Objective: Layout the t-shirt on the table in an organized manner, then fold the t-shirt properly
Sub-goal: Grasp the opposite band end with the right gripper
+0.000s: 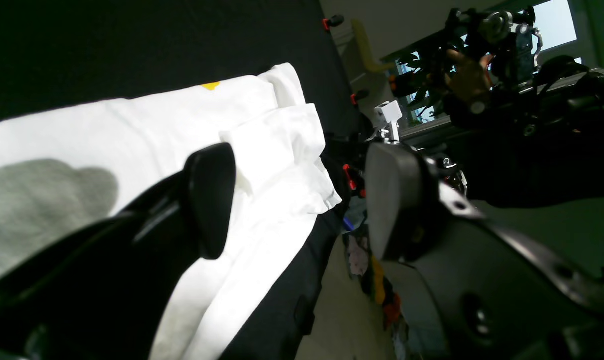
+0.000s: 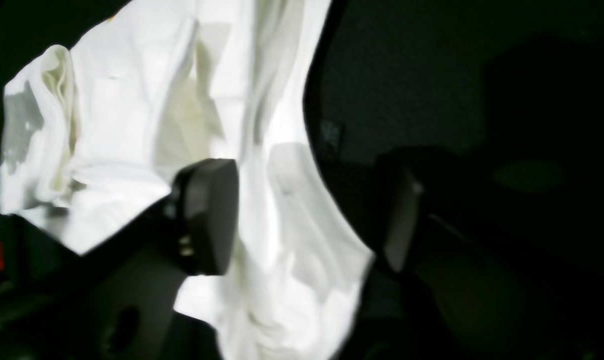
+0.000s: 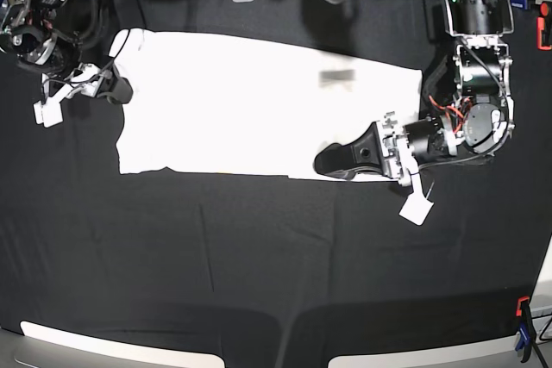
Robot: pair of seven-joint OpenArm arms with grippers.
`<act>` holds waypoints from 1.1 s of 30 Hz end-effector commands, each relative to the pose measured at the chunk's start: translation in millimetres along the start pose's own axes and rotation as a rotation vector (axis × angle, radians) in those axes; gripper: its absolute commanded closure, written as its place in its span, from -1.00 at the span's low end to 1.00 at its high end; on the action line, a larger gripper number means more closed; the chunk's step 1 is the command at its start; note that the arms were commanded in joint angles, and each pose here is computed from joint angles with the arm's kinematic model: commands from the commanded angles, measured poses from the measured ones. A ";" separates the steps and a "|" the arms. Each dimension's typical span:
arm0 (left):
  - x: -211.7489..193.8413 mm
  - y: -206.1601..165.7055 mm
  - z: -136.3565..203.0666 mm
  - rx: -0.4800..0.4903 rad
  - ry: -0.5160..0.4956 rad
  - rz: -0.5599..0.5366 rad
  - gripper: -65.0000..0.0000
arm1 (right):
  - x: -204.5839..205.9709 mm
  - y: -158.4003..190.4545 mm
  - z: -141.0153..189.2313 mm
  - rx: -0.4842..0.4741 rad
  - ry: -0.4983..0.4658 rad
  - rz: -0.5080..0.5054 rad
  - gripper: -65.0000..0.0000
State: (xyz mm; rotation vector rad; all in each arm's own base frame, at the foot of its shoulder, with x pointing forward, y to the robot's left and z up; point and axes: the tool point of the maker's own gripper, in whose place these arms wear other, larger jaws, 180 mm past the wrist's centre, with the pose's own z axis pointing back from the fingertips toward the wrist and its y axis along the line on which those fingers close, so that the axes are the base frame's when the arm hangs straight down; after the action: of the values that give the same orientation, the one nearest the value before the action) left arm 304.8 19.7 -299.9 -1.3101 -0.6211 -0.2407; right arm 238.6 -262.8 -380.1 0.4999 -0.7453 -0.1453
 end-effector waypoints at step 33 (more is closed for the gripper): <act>15.9 -10.2 0.8 -0.030 -0.032 -0.037 -0.18 | 60.5 43.1 16.8 0.251 -0.249 -0.045 -0.37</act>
State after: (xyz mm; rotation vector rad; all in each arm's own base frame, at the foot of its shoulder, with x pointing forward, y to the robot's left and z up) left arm 304.8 19.7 -299.8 -1.3105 -0.6212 -0.2406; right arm 261.5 -244.7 -329.2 0.7432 -0.9411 -0.1792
